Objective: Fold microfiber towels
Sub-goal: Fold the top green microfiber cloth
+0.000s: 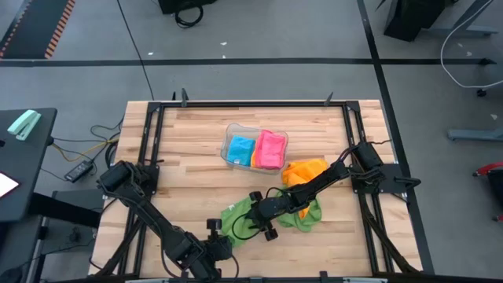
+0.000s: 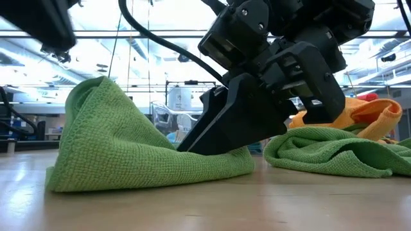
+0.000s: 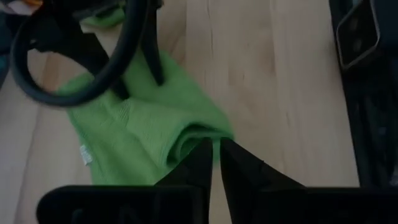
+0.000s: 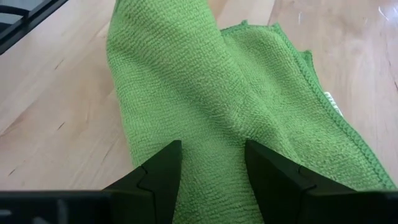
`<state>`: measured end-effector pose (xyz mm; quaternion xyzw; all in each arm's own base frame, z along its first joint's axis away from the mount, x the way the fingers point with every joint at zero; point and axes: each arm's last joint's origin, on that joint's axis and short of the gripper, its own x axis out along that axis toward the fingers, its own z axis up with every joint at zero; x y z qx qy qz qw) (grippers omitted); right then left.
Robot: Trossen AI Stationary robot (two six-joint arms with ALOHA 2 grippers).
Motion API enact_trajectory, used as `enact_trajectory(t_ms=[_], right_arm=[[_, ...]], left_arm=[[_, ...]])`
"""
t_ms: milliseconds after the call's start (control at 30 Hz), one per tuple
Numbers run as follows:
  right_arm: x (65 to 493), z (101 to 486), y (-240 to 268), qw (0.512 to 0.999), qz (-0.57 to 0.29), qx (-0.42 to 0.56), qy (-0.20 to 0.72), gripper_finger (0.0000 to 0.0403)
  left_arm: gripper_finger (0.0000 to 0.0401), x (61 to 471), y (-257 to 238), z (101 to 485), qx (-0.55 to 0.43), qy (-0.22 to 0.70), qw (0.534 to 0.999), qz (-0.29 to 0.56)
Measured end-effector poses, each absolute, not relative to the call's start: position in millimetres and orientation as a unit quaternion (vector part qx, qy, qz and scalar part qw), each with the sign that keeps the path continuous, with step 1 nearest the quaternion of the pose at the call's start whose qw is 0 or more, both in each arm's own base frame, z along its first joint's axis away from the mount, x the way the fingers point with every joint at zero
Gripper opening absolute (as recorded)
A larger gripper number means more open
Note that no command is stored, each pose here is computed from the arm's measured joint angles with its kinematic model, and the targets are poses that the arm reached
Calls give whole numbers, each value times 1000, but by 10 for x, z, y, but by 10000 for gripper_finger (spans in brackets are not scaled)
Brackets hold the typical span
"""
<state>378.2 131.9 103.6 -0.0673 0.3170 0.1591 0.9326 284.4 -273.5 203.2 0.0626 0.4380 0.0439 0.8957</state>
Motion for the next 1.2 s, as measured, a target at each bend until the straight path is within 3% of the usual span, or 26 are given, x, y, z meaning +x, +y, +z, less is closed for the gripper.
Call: enact_trajectory(t_ms=[233,767,1200], right_arm=[[3786,1035,1306,934,149,-66,318,186],[3787,1037,1305,935,146,-67,317,186],[3787,1037,1303,935,143,-59,319,186]], left_arm=[[52,2928,-2721,2125,76,428,900,33],[39,2990,-2739,2218,77,414,907,21],[30,3246,-2631,1823,77,432,897,60]])
